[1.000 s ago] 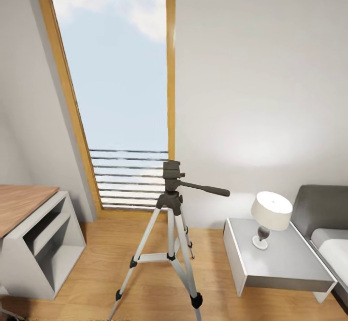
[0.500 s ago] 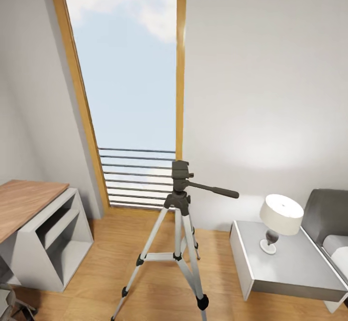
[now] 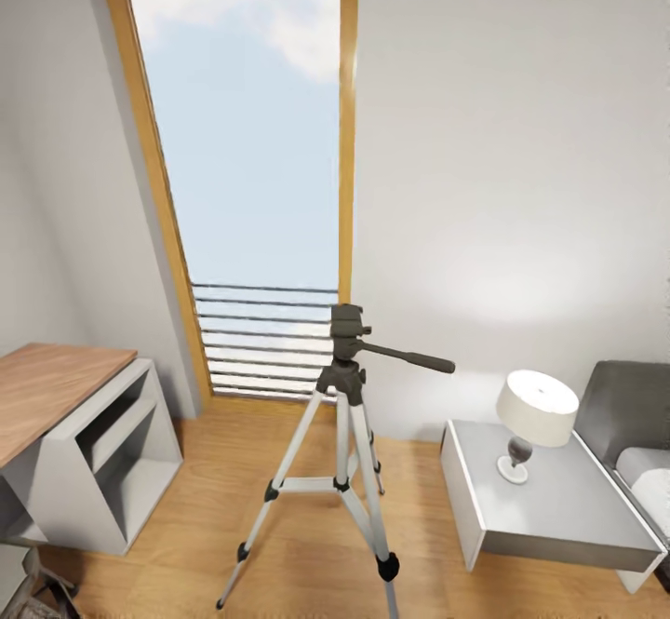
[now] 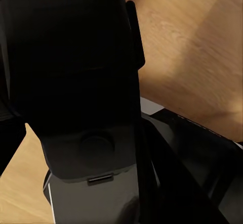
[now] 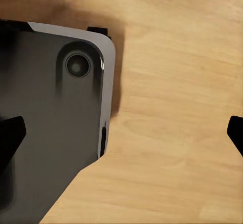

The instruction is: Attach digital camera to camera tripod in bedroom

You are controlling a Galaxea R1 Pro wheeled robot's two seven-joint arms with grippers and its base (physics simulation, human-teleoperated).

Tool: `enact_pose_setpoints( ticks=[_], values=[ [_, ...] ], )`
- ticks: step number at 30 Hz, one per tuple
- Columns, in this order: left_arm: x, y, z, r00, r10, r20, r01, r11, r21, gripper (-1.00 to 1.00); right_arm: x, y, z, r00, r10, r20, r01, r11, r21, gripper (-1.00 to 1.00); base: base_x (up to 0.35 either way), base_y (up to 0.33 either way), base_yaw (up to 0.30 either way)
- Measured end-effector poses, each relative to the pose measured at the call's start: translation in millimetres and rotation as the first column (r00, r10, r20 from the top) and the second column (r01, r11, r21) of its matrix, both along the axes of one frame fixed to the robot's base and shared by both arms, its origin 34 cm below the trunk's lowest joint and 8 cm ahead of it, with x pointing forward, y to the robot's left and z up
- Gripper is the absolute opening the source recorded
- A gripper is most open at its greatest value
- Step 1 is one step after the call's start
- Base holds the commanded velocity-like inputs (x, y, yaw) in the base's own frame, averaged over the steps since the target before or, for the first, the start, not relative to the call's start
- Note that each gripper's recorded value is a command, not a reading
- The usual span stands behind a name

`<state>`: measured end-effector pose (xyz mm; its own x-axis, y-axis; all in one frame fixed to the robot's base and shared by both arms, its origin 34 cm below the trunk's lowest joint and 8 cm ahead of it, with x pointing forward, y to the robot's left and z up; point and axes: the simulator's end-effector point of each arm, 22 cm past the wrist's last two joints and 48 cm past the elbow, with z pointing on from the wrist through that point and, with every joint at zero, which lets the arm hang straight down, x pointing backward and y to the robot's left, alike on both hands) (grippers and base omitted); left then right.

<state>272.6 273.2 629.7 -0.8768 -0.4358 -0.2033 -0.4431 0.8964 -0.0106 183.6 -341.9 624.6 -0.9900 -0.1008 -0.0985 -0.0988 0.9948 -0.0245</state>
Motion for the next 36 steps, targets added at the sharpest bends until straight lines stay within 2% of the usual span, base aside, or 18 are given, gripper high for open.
enact_pose_setpoints(
  ticks=[36],
  values=[
    [-6.4,0.9,-2.5,1.0,0.003,-0.016,-0.003,1.0,0.001,-1.0,-7.5,-1.6,-1.0,1.0,-0.008,-0.021,0.008,1.0,-0.003,1.0,-0.014,0.0,0.0]
  ],
)
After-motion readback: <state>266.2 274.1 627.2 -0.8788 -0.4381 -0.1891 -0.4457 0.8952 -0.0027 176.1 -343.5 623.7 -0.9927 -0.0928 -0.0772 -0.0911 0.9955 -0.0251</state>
